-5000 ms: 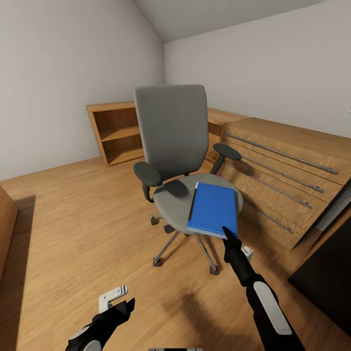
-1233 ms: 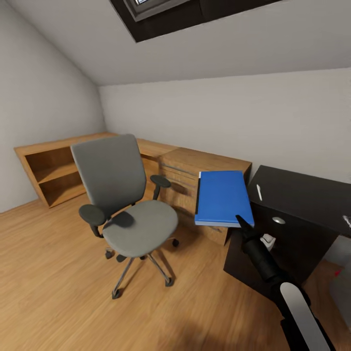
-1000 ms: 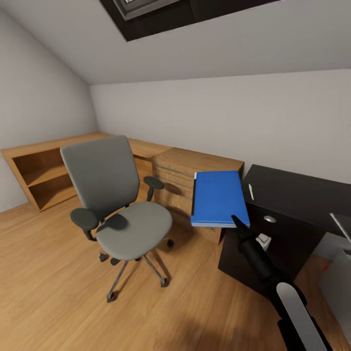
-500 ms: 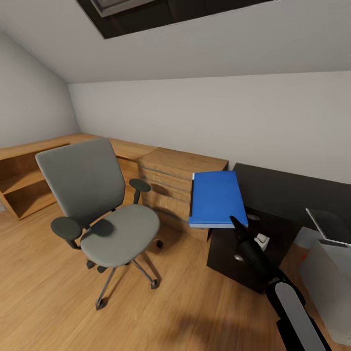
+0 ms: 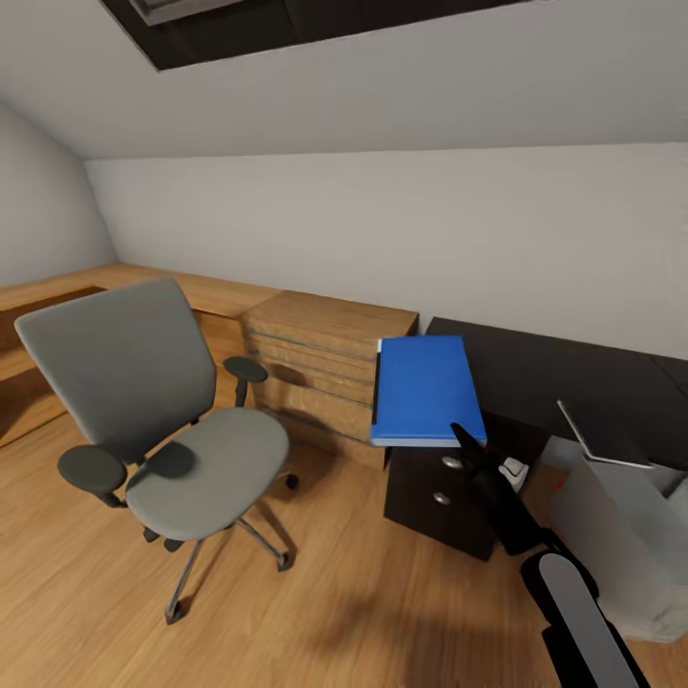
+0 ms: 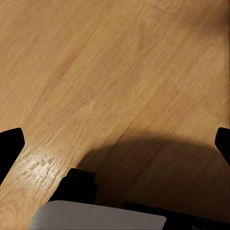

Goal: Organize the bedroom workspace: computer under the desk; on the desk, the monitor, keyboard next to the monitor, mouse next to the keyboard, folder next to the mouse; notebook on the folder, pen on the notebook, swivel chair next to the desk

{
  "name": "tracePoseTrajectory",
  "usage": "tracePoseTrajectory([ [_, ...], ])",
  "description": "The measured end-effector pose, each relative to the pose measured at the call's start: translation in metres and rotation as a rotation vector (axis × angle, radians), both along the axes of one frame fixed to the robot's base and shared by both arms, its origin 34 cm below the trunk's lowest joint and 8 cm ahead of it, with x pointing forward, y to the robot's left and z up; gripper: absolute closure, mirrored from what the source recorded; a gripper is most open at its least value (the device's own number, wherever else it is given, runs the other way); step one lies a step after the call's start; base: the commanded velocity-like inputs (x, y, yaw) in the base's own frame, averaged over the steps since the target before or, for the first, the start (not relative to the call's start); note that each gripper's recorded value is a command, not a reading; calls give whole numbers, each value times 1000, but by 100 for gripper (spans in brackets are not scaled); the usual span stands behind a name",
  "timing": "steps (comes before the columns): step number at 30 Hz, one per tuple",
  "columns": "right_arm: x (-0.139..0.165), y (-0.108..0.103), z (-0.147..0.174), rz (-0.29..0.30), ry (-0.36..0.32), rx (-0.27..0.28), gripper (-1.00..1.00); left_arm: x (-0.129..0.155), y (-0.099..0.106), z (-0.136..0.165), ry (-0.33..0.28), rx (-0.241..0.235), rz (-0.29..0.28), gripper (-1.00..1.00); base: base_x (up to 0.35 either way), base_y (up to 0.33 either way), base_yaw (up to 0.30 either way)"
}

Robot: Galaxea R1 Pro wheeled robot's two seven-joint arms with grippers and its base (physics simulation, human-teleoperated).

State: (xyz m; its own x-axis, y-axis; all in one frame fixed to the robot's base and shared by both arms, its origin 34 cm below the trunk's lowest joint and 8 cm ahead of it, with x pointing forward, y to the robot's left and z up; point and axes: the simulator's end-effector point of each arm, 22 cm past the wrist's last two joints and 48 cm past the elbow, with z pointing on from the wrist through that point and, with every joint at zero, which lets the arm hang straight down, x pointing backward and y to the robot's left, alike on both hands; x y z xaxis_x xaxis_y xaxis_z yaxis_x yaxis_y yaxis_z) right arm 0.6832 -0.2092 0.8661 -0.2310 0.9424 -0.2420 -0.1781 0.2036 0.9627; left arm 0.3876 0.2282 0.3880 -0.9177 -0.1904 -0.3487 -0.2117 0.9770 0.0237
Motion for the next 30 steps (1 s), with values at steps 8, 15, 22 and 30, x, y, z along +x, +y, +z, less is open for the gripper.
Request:
tracePoseTrajectory([
  [8, 3, -1, 10, -1, 9, 0, 100, -1, 0, 13, 9, 0, 0, -100, 0, 0, -193],
  [15, 5, -1, 19, -2, 18, 0, 100, -3, 0, 24, 18, 0, 0, -100, 0, 0, -193],
  [22, 8, -1, 27, -3, 26, 0, 100, -5, 0, 35, 25, 0, -1, -100, 0, 0, -193],
  [30, 10, -2, 35, -5, 41, -2, 100, -1, -8, 50, 7, -7, 2, -100, 0, 0, -193],
])
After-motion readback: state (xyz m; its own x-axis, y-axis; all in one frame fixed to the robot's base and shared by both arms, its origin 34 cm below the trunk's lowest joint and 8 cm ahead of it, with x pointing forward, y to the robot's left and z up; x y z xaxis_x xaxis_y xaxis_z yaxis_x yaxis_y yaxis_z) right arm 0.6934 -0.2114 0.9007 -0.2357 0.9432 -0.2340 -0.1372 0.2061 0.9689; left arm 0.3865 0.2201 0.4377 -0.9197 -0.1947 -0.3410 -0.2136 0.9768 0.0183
